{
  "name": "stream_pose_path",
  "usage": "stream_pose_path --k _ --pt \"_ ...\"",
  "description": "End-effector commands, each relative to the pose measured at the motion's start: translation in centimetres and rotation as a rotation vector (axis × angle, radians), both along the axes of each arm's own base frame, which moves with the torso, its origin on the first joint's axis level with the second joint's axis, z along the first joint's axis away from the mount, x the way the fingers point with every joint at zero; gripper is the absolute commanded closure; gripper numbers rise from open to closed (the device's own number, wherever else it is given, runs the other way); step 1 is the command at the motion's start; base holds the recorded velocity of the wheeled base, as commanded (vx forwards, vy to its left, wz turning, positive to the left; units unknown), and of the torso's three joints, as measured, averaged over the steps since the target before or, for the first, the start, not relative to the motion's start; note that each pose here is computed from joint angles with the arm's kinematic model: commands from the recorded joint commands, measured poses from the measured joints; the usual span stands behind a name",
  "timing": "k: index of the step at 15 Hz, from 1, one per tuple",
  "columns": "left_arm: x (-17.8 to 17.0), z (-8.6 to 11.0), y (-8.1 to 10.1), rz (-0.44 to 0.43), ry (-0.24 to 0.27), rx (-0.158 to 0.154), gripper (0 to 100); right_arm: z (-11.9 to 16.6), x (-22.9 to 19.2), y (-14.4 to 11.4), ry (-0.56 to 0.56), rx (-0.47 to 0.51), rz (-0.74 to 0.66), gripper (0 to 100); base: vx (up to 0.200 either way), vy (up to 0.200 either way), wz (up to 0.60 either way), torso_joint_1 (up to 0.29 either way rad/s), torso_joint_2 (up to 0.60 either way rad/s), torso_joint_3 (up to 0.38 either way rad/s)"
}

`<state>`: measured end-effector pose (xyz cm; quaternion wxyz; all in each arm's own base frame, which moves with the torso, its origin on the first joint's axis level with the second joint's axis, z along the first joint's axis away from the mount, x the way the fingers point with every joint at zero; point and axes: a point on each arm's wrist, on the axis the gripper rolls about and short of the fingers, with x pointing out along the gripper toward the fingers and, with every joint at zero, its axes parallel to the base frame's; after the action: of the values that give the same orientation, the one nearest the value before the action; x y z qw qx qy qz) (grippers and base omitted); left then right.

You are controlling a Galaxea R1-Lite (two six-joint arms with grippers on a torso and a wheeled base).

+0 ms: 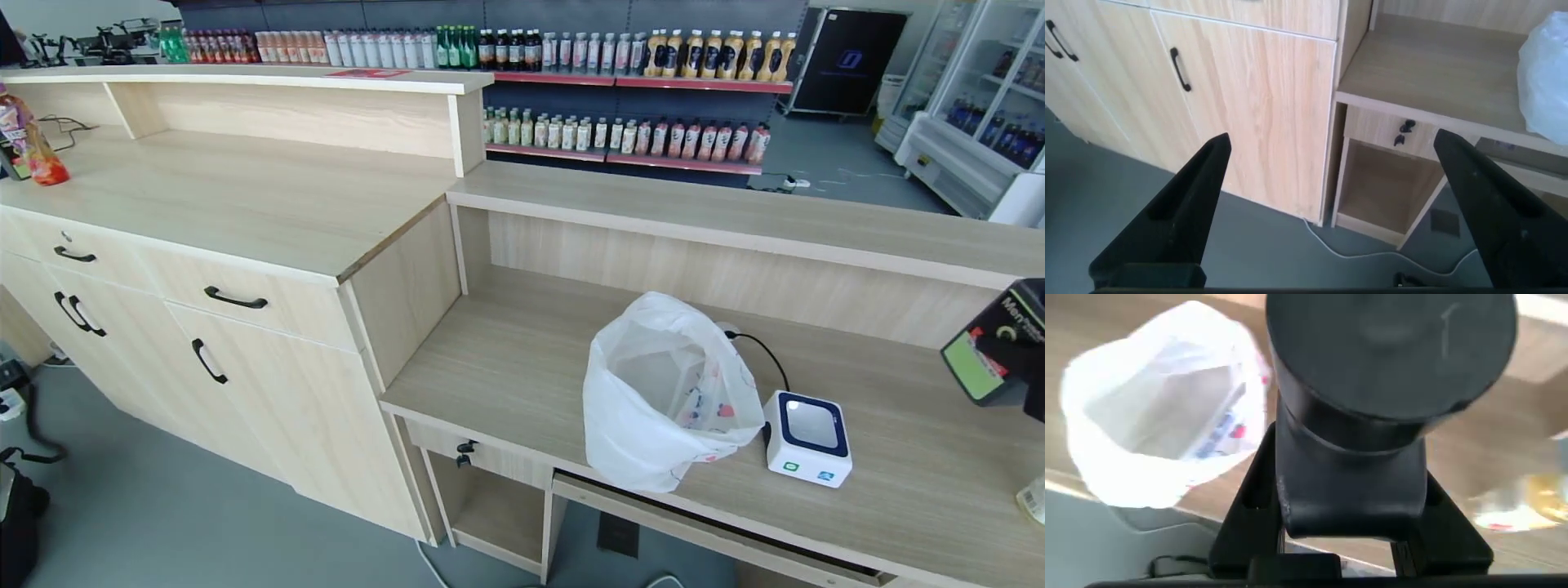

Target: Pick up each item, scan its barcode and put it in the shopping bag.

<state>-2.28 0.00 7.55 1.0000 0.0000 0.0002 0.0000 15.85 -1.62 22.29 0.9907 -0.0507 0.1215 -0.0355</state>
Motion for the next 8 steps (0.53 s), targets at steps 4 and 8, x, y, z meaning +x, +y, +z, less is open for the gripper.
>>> stream_pose_path --k 4,8 --pt "0.0 0.0 0.0 0.0 0.0 0.0 0 -4.5 6.6 -4.8 0.164 0.44 0.009 100 0.0 0.0 0.0 0.0 0.0 0.0" --pt "0.0 0.0 0.0 0.0 0.0 0.0 0 -6.9 8.5 -8.1 0.214 0.487 0.124 100 0.0 0.0 0.0 0.0 0.0 0.0"
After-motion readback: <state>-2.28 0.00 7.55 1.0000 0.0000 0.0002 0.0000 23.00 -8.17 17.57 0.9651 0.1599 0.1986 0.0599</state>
